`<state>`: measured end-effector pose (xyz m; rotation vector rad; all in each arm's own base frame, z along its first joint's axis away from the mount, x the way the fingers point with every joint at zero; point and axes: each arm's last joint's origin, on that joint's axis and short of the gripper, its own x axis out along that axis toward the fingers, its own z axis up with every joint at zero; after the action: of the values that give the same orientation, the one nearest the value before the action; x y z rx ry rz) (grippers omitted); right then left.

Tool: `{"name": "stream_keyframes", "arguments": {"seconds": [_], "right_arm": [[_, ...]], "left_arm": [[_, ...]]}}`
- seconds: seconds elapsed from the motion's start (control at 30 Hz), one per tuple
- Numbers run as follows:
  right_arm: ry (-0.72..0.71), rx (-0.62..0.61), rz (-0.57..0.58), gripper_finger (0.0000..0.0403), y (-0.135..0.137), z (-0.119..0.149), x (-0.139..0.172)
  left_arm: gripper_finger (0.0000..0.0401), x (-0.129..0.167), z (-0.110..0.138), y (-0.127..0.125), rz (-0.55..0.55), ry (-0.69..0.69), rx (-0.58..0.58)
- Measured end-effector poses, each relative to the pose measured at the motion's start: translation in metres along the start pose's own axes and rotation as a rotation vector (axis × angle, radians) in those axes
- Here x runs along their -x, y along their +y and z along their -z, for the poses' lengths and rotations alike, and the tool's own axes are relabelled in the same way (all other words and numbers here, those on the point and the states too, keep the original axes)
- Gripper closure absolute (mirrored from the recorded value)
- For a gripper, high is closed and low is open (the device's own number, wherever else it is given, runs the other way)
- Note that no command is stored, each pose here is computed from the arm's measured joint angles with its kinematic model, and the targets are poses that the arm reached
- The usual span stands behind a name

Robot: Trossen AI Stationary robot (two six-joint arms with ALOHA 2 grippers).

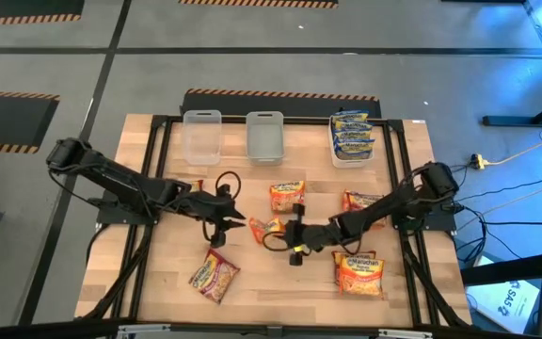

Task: Sort Maruchan noodles
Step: Put the orange noodle pack into the gray bin

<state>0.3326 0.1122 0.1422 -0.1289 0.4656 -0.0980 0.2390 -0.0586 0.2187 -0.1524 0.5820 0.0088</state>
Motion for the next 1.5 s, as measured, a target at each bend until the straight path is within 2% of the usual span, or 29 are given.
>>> {"name": "stream_keyframes", "arguments": {"seconds": [0.13,0.23,0.33,0.53,0.63,0.73,0.87,0.97,1.2,1.5], "right_arm": [[-0.060,0.031,0.070,0.0362,0.000,0.002,0.026],[-0.094,0.043,0.131,0.0358,-0.001,0.000,0.044],[-0.127,0.069,0.145,0.0354,-0.003,-0.003,0.057],[-0.173,0.103,0.147,0.0361,-0.005,-0.011,0.064],[-0.184,0.129,0.182,0.0358,-0.006,-0.013,0.064],[-0.235,0.139,0.166,0.0356,-0.005,-0.019,0.065],[-0.309,0.162,0.135,0.0360,-0.005,-0.027,0.067],[-0.341,0.165,0.118,0.0359,-0.006,-0.030,0.067],[-0.383,0.136,0.116,0.0354,-0.014,-0.035,0.065],[-0.451,0.110,0.061,0.0352,-0.021,-0.048,0.059]], "left_arm": [[0.0313,-0.004,0.002,0.003,-0.088,-0.021,0.062],[0.0300,-0.006,-0.003,0.005,-0.082,-0.068,0.082],[0.0272,-0.009,-0.006,0.009,-0.072,-0.091,0.102],[0.0193,-0.014,-0.020,0.013,-0.061,-0.233,0.178],[0.0162,-0.016,-0.023,0.012,-0.034,-0.264,0.205],[0.0140,-0.019,-0.020,0.011,-0.035,-0.247,0.200],[0.0133,-0.028,-0.018,0.007,-0.024,-0.265,0.195],[0.0134,-0.035,-0.023,0.002,0.035,-0.335,0.179],[0.0137,-0.048,-0.023,-0.002,0.128,-0.377,0.174],[0.0140,-0.047,-0.029,-0.001,0.112,-0.458,0.170]]}}
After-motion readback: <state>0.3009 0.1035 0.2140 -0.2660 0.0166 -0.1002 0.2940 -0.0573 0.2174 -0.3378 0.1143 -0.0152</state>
